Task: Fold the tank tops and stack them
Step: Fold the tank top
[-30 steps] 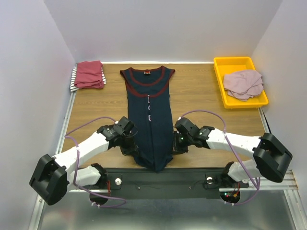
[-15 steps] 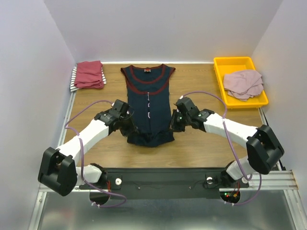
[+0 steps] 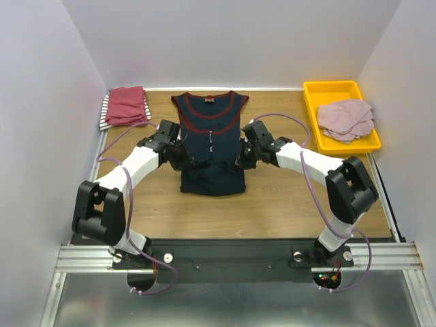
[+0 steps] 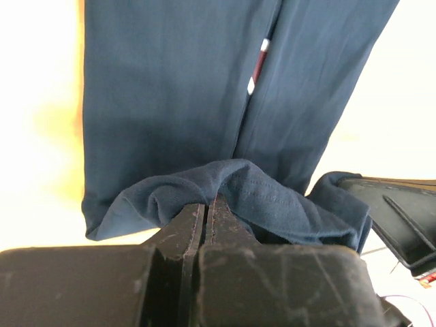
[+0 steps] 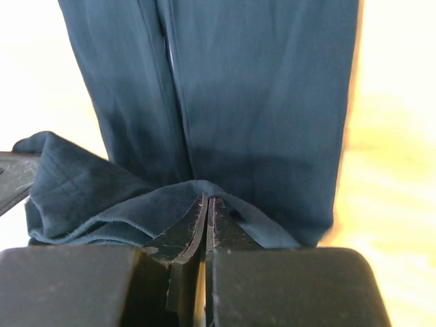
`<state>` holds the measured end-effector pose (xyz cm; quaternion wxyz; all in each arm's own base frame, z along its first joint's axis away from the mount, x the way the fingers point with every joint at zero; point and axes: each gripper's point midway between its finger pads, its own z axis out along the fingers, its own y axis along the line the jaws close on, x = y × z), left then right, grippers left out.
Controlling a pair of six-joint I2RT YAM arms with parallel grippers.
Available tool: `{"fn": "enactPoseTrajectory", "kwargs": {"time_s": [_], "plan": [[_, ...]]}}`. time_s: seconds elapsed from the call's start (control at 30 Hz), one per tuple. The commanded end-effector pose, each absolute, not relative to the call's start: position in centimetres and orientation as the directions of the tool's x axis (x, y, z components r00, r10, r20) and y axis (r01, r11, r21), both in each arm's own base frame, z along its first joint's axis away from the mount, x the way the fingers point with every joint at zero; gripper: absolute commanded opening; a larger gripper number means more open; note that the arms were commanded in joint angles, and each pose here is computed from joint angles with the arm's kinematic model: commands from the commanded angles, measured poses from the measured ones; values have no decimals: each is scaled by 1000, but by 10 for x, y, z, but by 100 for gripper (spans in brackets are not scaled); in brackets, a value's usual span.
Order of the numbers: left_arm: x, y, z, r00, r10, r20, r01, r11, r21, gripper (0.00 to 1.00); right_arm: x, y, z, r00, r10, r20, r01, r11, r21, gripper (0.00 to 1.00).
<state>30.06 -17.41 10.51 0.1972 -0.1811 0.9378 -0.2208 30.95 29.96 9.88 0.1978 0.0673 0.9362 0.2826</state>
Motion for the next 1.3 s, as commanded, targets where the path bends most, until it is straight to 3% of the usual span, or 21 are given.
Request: {"fn": "enactPoseTrajectory", "kwargs": {"time_s": [0.0,0.37,1.27], "plan": [[345,-178,135,-817,-423,-393,-178,833,-525,0,356,307,121,-865,258,-431,-41,819,572,2],[401,-184,126,-814,-434,-387,-177,819,-546,0,417,299,107,-848,301,-436,-1,822,570,1],[477,-174,115,-759,-531,-378,-203,744,-637,0,490,298,86,-824,372,-427,53,801,596,1]]}}
